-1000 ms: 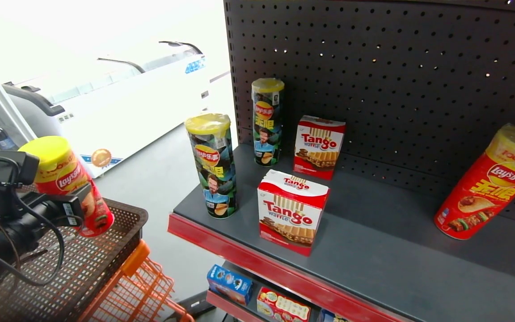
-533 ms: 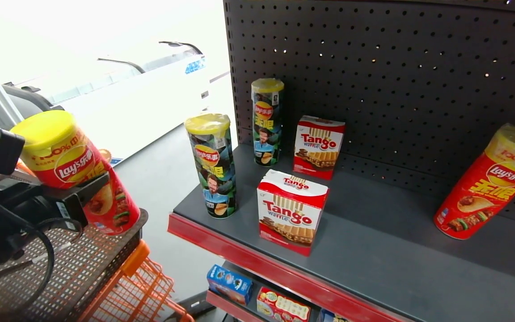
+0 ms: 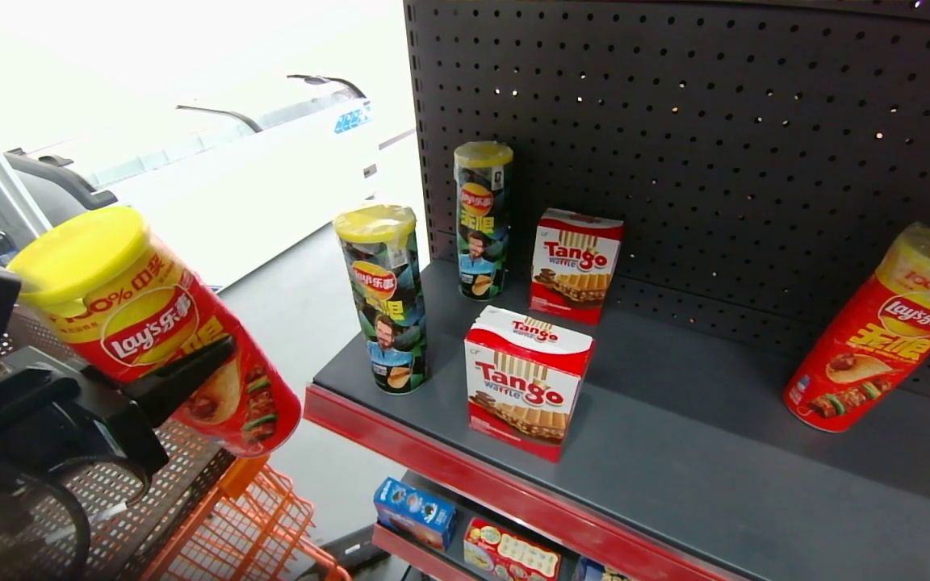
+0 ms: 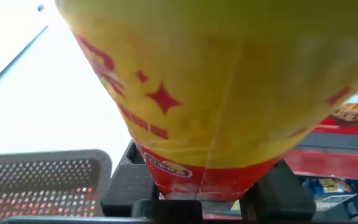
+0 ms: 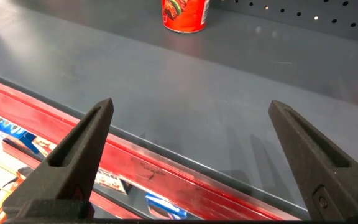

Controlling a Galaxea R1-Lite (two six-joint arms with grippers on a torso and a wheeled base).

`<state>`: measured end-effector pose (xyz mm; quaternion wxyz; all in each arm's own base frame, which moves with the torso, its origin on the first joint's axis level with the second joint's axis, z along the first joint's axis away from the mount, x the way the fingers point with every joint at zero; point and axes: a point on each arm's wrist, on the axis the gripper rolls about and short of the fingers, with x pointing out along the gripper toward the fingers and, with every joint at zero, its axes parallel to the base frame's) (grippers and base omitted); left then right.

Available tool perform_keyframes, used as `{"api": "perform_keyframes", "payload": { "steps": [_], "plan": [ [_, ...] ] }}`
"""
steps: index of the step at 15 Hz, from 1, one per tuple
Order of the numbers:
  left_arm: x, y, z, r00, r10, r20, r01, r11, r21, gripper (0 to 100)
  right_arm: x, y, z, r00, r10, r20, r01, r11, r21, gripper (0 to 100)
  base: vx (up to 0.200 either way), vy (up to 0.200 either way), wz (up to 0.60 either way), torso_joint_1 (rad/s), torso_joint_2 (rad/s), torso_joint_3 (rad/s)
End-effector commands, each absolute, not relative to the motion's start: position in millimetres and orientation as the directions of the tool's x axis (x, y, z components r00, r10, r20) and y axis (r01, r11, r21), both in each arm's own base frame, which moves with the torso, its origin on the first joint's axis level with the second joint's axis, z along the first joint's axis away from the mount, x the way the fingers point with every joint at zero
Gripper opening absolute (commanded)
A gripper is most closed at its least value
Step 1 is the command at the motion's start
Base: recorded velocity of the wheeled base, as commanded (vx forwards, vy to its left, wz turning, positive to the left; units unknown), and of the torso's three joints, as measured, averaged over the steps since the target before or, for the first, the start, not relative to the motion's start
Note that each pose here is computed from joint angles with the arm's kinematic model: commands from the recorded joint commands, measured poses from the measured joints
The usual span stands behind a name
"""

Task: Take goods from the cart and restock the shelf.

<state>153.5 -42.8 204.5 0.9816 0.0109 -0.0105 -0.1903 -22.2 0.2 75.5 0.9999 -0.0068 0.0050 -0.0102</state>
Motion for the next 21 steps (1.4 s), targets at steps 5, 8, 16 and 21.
{"api": "perform_keyframes", "payload": {
  "steps": [5,8,16,21],
  "plan": [
    [165.5,-63.9,204.2,0.879,-0.477,-0.012,0.477,0.879,0.012,0,-22.1,0.2,75.5,1.0,-0.018,-0.011,0.018,1.0,-0.014,100,0.0,0.0,0.0,0.0,0.0,0.0],
    [166.9,-78.3,214.9,0.839,-0.541,-0.064,0.542,0.84,0.004,0,-22.1,0.2,75.5,1.0,-0.018,-0.011,0.018,1.0,-0.014,100,0.0,0.0,0.0,0.0,0.0,0.0],
    [155.8,-99.0,224.7,0.762,-0.64,-0.101,0.643,0.766,0.0,0,-22.1,0.2,75.5,1.0,-0.018,-0.011,0.018,1.0,-0.017,100,0.0,0.0,0.0,0.0,0.0,0.0],
    [124.0,-95.6,223.9,0.692,-0.698,-0.184,0.709,0.705,-0.01,0,-22.1,0.2,75.5,1.0,-0.018,-0.011,0.018,1.0,-0.015,100,0.0,0.0,0.0,0.0,0.0,0.0]
  ]
}}
